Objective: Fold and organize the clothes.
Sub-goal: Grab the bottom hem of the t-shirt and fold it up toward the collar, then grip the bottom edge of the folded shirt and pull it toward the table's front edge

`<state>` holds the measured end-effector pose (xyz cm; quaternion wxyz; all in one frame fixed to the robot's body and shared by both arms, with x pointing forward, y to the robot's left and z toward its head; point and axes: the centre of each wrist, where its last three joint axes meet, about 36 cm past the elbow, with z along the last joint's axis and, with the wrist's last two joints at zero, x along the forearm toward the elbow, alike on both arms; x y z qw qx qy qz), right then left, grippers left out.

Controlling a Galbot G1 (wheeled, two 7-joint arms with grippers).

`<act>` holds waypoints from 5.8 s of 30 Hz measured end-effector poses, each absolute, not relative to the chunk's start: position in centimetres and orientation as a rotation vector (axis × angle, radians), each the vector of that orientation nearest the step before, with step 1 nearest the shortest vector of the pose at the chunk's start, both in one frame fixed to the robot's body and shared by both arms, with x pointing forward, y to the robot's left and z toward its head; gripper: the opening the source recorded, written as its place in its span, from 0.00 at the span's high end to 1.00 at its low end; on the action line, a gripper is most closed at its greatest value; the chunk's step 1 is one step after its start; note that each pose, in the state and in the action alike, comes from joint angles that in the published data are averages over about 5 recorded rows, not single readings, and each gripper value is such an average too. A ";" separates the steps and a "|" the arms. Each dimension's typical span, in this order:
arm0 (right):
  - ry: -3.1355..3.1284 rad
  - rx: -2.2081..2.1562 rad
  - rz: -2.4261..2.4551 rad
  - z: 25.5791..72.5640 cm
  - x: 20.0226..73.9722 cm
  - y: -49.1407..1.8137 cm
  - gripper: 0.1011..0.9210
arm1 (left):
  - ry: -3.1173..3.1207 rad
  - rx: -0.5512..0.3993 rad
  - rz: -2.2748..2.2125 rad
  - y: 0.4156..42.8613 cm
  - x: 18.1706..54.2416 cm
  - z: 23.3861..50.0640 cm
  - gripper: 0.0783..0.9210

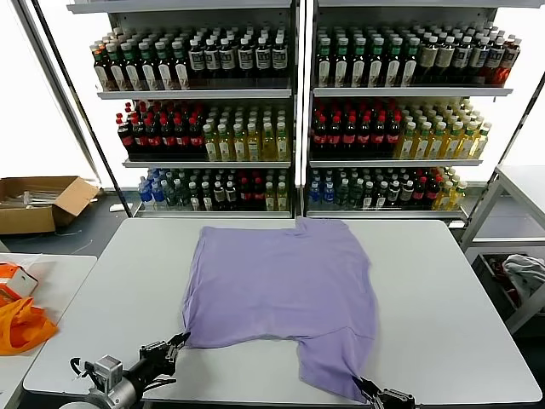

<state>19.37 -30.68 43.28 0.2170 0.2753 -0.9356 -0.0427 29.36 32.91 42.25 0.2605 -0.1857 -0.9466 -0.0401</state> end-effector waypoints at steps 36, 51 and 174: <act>-2.501 0.644 0.028 42.2 20.3 -30.2 0.46 | -2.584 -0.544 -0.136 33.5 30.7 44.5 0.99; -2.466 0.636 0.011 40.8 20.2 -28.5 0.78 | -2.598 -0.538 -0.102 33.1 30.3 44.4 0.99; -2.616 0.384 -0.061 39.6 36.1 -29.8 0.99 | -2.474 -0.451 0.132 35.8 39.9 39.7 0.99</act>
